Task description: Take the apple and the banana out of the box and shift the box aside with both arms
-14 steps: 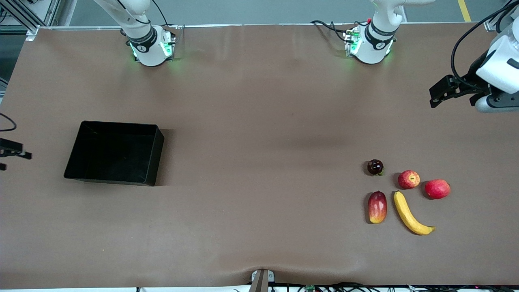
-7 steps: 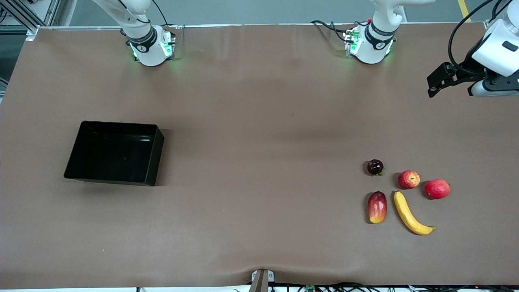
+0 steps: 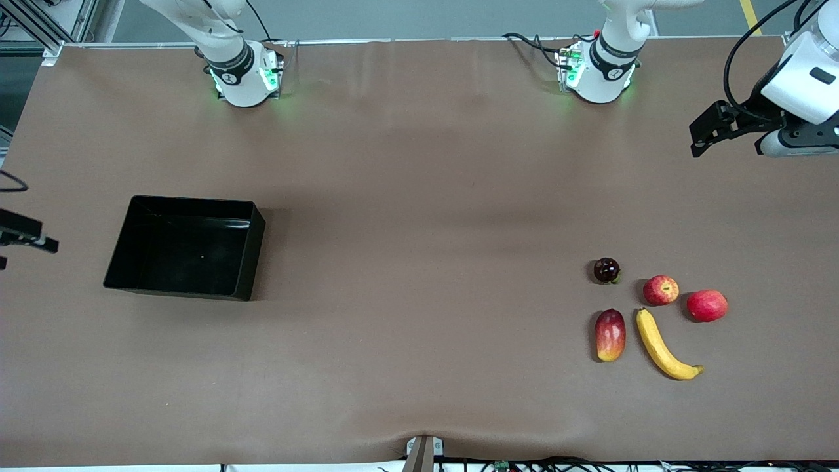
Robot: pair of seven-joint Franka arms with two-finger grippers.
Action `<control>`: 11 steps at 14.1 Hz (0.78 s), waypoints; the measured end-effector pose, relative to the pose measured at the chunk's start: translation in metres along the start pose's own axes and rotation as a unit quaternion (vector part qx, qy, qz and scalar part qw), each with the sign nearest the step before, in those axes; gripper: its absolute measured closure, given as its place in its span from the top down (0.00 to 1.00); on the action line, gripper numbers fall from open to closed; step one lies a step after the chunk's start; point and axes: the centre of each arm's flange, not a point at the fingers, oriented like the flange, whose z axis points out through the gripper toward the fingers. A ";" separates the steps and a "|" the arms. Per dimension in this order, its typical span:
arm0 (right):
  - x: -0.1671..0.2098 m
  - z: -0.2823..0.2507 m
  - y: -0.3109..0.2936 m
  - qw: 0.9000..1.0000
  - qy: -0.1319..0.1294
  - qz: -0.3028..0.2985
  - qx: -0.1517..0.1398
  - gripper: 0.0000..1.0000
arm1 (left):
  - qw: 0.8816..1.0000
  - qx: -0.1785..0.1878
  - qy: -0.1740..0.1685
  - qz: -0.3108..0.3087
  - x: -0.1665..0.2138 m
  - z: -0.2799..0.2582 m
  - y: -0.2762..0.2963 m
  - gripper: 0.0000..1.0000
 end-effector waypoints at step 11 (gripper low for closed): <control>-0.064 -0.037 -0.096 0.988 0.003 0.142 -0.054 1.00 | 1.000 -0.001 0.003 0.002 -0.001 -0.003 0.002 1.00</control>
